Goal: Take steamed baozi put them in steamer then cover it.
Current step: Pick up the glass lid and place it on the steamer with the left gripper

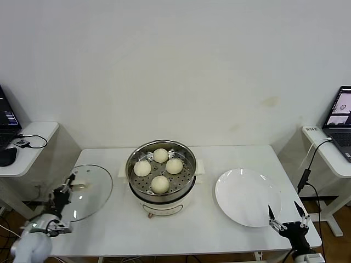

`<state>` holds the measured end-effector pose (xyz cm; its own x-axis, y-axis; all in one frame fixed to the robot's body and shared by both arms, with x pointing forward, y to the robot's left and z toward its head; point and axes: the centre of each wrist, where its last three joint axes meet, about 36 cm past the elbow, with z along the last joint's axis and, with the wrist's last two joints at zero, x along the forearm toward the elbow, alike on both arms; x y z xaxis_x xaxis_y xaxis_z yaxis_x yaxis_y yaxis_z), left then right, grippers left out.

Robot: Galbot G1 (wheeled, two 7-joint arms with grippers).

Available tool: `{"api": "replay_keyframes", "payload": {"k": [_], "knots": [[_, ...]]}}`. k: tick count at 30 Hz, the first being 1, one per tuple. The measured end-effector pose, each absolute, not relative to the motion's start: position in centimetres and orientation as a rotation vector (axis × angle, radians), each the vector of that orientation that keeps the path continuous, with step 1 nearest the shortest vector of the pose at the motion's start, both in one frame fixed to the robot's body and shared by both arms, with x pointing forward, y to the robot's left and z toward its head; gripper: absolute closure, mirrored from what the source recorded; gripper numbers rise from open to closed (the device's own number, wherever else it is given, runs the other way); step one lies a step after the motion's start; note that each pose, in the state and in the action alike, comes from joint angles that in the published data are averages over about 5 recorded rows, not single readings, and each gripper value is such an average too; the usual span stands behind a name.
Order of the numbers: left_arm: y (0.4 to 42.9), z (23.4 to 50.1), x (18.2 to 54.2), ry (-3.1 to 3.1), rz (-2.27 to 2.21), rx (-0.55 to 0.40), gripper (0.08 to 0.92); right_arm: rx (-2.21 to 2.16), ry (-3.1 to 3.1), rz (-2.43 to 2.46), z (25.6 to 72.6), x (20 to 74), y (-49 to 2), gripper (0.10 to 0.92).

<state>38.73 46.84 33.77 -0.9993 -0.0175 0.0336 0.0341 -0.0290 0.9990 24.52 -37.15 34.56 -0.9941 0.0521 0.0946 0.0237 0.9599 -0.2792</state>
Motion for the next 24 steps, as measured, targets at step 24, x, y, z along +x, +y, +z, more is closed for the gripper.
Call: {"api": "replay_keyframes", "payload": {"k": [24], "knots": [[37.2, 46.0, 41.6, -2.234, -2.307, 0.015, 0.849, -0.049, -3.001, 0.462, 33.9, 23.7, -35.4, 0.200]]}}
